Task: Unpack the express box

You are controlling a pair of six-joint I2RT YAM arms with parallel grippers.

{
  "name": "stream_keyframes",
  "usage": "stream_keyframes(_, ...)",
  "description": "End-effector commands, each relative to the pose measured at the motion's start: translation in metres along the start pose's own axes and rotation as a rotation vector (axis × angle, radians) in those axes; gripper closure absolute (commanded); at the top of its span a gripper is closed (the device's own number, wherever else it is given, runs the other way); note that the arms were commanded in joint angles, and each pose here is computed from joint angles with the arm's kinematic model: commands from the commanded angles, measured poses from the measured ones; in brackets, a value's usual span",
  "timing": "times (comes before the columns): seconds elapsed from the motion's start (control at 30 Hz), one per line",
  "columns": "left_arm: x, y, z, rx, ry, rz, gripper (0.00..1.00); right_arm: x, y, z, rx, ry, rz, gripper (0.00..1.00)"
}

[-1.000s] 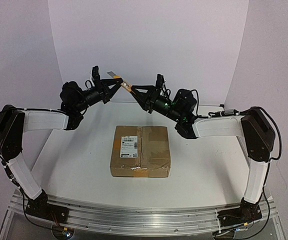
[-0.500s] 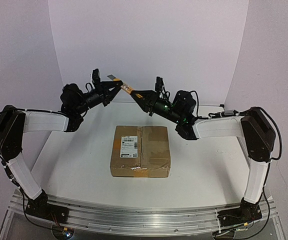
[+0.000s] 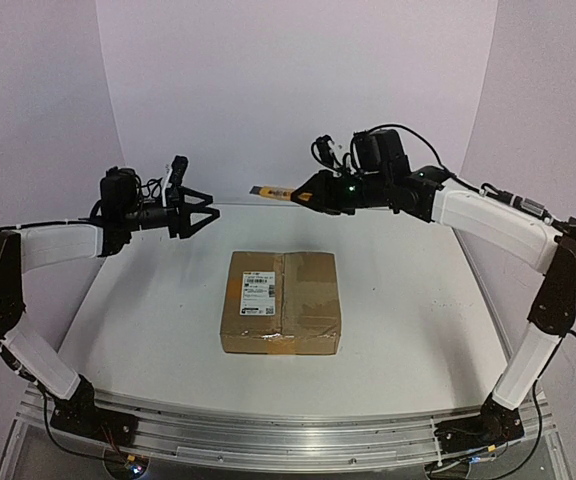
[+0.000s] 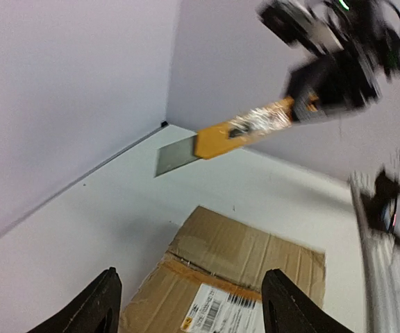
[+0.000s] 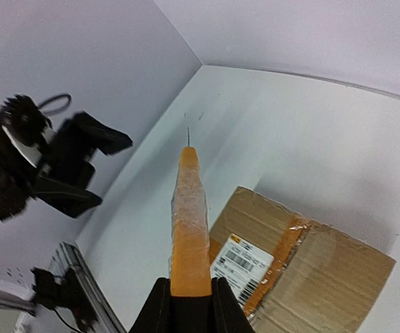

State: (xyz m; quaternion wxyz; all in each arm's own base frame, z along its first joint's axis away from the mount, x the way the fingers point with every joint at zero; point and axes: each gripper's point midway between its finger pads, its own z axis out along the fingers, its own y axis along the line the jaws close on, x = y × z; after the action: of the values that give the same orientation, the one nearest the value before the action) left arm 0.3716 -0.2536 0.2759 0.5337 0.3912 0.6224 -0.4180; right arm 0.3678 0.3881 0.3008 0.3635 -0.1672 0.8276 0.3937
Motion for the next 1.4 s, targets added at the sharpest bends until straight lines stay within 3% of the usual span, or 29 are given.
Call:
stream_keyframes(0.0, -0.036, -0.062, 0.0, 0.302, 0.013, 0.586, 0.28, 0.05, 0.013, -0.017, 0.052, 0.238, -0.34, 1.0)
stream_keyframes(0.17, -0.033, -0.106, 0.018, 0.432, 0.071, 0.564, 0.22, 0.061, 0.045, -0.007, -0.033, 0.264, -0.529, 1.0)
stream_keyframes(0.4, 0.01, -0.118, 0.025, 0.529, 0.236, 0.446, 0.22, 0.061, 0.078, -0.003, -0.104, 0.24, -0.61, 1.0)
stream_keyframes(0.63, 0.01, -0.116, 0.037, 0.508, 0.264, 0.438, 0.34, 0.063, 0.089, -0.004, -0.132, 0.232, -0.63, 1.0)
stream_keyframes(0.7, 0.011, -0.118, 0.035, 0.515, 0.268, 0.44, 0.44, 0.063, 0.09, -0.004, -0.137, 0.229, -0.629, 1.0)
stream_keyframes(0.93, 0.004, -0.121, 0.036, 0.523, 0.248, 0.422, 0.96, 0.066, 0.086, 0.0, -0.123, 0.24, -0.616, 1.0)
stream_keyframes(1.1, 0.005, -0.122, 0.036, 0.531, 0.241, 0.438, 1.0, 0.066, 0.087, 0.003, -0.133, 0.247, -0.583, 1.0)
stream_keyframes(1.13, 0.004, -0.122, 0.036, 0.536, 0.232, 0.434, 1.0, 0.067, 0.086, 0.004, -0.133, 0.255, -0.567, 0.97)
stream_keyframes(1.23, -0.001, -0.126, 0.036, 0.556, 0.194, 0.415, 1.0, 0.07, 0.074, 0.008, -0.098, 0.283, -0.513, 0.63)
stream_keyframes(1.37, -0.002, -0.128, 0.036, 0.573, 0.177, 0.405, 1.0, 0.075, 0.07, 0.009, -0.089, 0.335, -0.465, 0.43)
